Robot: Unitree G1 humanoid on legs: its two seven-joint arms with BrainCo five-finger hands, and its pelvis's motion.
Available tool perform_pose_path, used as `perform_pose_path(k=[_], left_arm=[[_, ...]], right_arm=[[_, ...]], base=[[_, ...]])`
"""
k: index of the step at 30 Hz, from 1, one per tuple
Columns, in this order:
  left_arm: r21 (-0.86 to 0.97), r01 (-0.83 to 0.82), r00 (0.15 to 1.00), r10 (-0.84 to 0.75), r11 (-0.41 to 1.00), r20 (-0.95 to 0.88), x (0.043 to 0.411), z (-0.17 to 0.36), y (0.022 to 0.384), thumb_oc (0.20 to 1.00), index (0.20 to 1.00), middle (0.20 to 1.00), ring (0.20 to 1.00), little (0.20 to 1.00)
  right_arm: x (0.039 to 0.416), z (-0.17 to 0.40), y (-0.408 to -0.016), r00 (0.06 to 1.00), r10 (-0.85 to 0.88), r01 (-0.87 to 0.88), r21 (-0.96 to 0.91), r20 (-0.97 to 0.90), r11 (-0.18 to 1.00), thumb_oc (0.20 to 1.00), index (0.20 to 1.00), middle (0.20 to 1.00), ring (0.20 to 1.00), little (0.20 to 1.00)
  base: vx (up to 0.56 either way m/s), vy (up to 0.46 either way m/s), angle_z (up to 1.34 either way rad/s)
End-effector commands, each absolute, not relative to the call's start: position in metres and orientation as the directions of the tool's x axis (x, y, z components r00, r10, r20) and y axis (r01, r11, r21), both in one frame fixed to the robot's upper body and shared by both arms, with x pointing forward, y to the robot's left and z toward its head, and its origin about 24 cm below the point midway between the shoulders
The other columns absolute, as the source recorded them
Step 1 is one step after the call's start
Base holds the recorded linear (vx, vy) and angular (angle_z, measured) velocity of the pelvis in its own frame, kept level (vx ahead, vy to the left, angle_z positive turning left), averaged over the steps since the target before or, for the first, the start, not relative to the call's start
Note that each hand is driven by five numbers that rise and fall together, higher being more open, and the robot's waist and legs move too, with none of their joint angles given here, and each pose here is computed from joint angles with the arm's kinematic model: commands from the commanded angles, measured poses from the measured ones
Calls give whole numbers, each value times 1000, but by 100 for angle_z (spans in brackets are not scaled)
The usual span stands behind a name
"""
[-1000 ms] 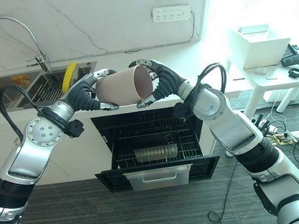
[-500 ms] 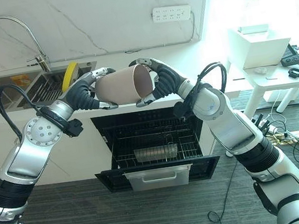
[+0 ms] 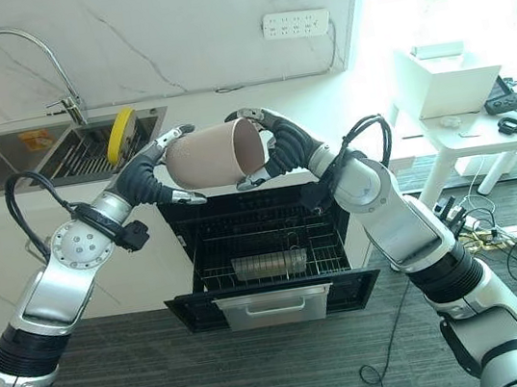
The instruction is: Place the dishes in the dishwasher.
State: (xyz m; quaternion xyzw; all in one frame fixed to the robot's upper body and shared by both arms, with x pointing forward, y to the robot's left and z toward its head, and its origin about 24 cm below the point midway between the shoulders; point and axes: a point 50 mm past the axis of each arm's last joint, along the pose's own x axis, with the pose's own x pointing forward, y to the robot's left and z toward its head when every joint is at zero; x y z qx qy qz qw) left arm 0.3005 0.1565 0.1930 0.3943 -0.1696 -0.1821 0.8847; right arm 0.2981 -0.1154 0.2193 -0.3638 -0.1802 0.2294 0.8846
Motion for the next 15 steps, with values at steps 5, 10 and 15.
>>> perform_pose_path(k=[5, 10, 15], left_arm=[[784, 41, 885, -387, 619, 259, 295, 210, 168, 1000, 1000, 1000, 1000, 1000], [755, 32, 908, -335, 655, 252, 291, 193, 181, 1000, 1000, 1000, 1000, 1000], [706, -31, 947, -206, 707, 248, 282, 177, 207, 1000, 1000, 1000, 1000, 1000]], right_arm=[[277, 255, -118, 751, 556, -140, -736, 357, 662, 200, 200, 200, 200, 200], [275, 250, -131, 768, 524, -116, -724, 369, 680, 200, 200, 200, 200, 200], [272, 245, -147, 792, 489, -91, -721, 366, 687, 200, 200, 200, 200, 200]], base=[[46, -98, 0], [43, -80, 0], [87, -69, 6]])
